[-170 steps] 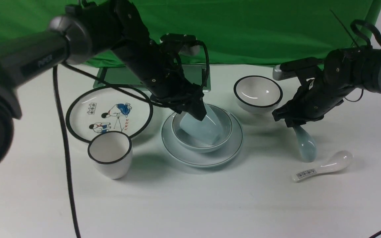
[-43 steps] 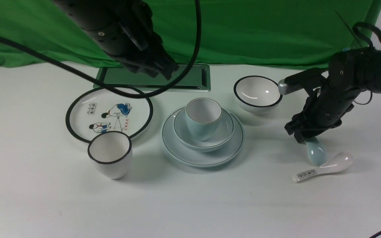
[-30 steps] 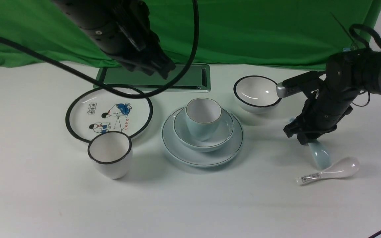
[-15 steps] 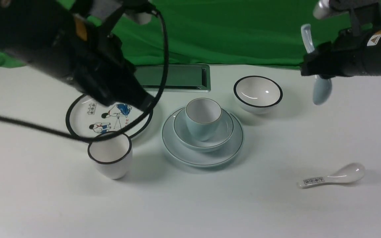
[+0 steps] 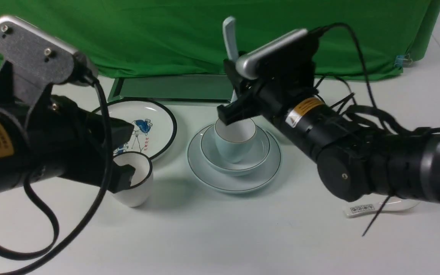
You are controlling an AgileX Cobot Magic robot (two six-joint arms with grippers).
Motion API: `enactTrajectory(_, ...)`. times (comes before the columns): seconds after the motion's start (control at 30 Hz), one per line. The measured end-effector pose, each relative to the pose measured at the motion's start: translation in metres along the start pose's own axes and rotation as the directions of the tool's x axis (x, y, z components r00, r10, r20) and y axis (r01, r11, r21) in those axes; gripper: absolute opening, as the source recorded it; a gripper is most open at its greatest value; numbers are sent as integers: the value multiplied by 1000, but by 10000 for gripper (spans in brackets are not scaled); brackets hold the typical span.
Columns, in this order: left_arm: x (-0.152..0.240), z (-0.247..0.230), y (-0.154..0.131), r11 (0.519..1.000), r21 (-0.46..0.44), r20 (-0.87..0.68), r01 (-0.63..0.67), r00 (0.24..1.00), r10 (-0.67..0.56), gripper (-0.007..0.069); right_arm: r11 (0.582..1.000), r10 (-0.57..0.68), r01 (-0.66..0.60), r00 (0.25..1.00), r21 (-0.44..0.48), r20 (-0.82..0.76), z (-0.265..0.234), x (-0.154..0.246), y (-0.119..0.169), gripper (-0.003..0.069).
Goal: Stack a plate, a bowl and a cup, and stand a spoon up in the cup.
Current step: Use the right arm to put the blue soup spoon into the blue teacup in the middle
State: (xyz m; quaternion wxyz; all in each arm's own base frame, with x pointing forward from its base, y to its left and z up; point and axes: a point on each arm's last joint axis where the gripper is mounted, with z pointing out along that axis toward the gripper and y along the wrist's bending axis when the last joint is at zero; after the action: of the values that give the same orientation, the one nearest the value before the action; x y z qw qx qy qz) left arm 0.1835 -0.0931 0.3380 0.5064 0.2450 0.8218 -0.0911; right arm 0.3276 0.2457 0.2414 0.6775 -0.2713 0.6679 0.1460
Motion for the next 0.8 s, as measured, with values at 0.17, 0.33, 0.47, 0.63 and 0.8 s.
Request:
enactTrajectory(0.17, 0, 0, 1, 1000, -8, 4, -19, 1000, 19, -36, 1000, -3, 2, 997, -17, -72, 16, 19, 4, 211)
enactTrajectory(0.33, 0, 0, 2, 999, -22, 4, -46, 999, 46, -36, 1000, -4, 2, 994, -21, -110, 19, 28, 4, 211)
enactTrajectory(0.47, 0, 3, 2, 999, -21, 1, -46, 999, 46, -36, 1000, -11, 7, 986, -27, -164, 19, 36, 3, 211)
enactTrajectory(0.63, 3, 11, 1, 1000, -8, -36, -28, 999, 28, -36, 1000, -13, 7, 979, -29, -203, 21, 46, 2, 230)
enactTrajectory(0.8, 6, 10, 0, 1000, 3, -64, 0, 998, 0, -36, 1000, -5, 3, 978, -13, -207, 19, 43, -4, 291)
